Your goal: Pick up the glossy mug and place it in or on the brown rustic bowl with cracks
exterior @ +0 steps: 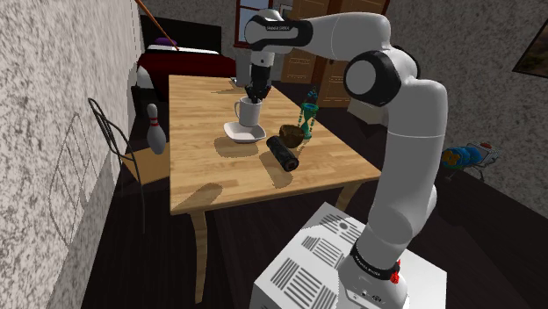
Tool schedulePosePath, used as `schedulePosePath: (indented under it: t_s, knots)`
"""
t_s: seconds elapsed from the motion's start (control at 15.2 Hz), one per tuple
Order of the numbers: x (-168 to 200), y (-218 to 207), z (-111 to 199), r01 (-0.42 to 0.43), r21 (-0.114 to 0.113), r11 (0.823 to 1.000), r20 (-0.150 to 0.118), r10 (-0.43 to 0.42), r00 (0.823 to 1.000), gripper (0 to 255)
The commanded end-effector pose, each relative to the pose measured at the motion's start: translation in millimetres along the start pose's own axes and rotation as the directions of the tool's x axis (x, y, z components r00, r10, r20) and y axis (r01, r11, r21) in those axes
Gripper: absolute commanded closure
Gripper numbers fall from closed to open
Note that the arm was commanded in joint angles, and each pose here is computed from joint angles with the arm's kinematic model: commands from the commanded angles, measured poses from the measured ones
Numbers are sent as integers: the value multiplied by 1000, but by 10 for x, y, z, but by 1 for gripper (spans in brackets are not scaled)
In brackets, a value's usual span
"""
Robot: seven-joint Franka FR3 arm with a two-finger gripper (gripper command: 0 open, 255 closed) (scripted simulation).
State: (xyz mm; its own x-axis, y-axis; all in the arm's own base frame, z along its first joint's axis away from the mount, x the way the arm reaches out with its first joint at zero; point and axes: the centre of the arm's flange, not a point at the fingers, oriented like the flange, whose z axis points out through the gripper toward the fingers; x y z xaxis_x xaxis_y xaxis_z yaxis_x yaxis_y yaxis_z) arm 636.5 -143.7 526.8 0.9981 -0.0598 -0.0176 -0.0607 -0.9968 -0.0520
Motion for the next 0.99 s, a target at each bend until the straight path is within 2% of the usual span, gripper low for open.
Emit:
schedulePosePath:
  t_s: [0.0,0.92]
  knots:
    - [-48,272,-77,2,0,1000,0,-2,1000,255]
    - [-300,2089,-295,2,0,1000,0,-2,1000,255]
